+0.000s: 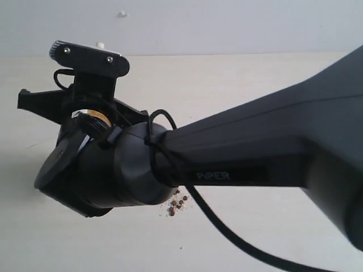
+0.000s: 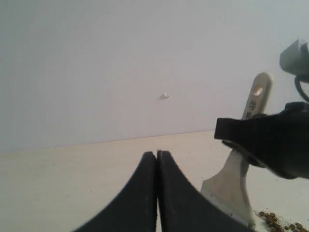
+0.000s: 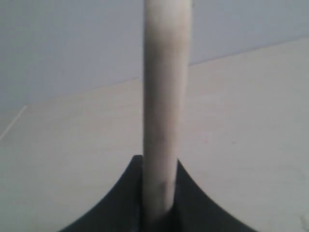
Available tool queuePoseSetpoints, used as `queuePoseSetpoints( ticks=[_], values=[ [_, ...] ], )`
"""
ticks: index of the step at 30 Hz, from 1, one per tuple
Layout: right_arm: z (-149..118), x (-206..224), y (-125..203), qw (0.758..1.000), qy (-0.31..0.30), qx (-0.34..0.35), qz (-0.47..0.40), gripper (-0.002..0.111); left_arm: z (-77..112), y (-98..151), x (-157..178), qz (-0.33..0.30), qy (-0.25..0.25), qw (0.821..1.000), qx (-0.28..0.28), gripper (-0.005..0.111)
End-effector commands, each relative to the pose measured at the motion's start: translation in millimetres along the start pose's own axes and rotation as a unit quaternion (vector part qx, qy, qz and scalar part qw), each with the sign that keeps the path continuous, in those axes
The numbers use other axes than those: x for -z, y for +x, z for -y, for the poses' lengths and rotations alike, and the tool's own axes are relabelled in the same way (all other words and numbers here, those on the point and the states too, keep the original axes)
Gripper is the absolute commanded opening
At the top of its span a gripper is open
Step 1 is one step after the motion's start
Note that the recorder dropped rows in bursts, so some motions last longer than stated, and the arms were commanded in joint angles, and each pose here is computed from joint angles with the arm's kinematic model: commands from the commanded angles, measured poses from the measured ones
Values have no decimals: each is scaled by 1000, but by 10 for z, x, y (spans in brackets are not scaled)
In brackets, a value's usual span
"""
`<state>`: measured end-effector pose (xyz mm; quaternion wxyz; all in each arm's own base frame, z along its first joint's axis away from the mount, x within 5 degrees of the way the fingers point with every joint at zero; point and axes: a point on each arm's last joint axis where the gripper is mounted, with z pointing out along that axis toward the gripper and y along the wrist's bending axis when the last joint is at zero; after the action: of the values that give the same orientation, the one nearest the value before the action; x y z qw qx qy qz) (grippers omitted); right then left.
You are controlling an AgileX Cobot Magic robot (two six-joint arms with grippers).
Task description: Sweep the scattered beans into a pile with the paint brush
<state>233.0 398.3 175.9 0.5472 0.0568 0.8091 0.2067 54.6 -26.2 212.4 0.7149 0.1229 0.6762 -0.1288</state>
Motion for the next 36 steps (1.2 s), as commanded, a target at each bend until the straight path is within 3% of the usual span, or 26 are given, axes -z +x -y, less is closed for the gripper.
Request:
queuePoseSetpoints(
  ticks=[1,8,13,23,30,36],
  values=[
    [-36,-71,268,998,-45,5,-37,0,3,5,5,2,2,1000,-1,0],
    [106,-141,510,997,0,21,-77,0,3,5,5,2,2,1000,-1,0],
    [91,-86,398,993,9,89,-83,0,3,5,5,2,2,1000,-1,0],
    [238,-31,255,971,100,203,-74,0,3,5,5,2,2,1000,-1,0],
    [267,-29,192,964,121,230,-46,0,3,5,5,2,2,1000,-1,0],
    [213,-10,136,967,101,232,-43,0,3,5,5,2,2,1000,-1,0]
  ],
)
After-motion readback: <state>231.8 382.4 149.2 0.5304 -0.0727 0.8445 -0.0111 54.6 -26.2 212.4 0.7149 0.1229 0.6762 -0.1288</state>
